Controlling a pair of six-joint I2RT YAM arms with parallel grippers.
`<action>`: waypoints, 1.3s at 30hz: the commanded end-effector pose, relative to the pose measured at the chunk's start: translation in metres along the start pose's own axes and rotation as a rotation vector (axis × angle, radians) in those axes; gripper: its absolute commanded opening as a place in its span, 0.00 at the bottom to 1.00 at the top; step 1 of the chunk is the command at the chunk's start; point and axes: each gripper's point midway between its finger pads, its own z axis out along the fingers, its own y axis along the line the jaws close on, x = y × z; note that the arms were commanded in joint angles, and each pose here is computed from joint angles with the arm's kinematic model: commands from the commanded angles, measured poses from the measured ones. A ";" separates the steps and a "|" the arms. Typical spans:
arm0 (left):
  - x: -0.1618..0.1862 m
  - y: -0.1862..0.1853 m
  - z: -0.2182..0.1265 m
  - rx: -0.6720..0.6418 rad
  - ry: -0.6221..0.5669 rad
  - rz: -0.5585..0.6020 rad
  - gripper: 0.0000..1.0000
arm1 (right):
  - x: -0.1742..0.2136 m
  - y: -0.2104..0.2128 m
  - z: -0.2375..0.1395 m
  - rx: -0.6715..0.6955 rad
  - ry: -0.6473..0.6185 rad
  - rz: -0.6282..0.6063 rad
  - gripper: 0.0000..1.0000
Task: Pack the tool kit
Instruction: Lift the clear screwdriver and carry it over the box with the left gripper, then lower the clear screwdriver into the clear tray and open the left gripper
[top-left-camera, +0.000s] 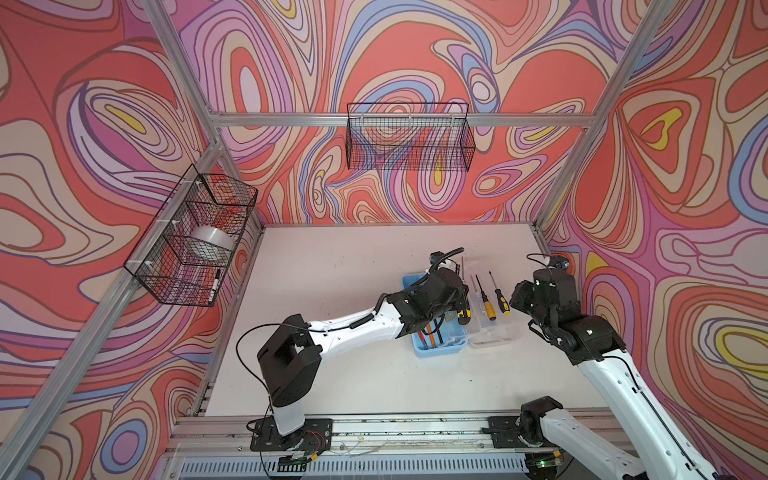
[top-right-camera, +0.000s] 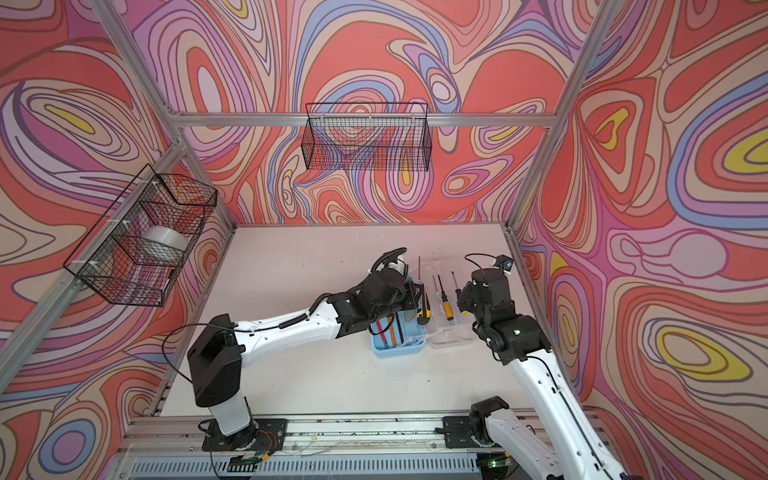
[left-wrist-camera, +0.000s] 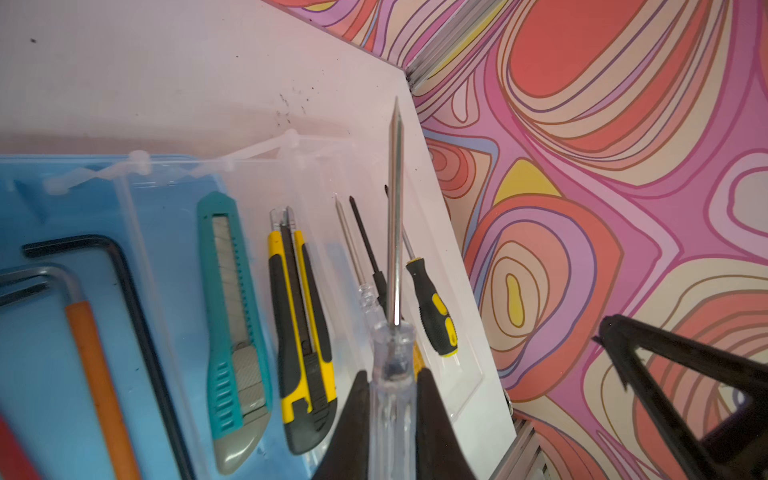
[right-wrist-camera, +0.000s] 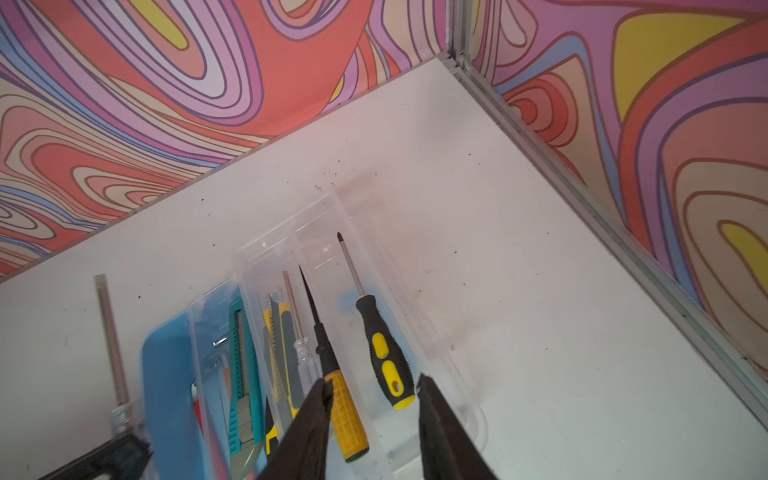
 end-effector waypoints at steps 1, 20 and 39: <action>-0.006 -0.025 0.011 0.074 -0.028 -0.080 0.00 | 0.002 0.007 -0.001 -0.058 0.002 0.033 0.37; 0.041 -0.054 0.083 0.186 0.061 -0.263 0.00 | -0.009 -0.002 -0.030 -0.066 -0.044 0.023 0.37; 0.055 -0.034 0.096 0.076 0.091 -0.259 0.28 | -0.001 -0.007 -0.033 -0.071 -0.041 0.016 0.39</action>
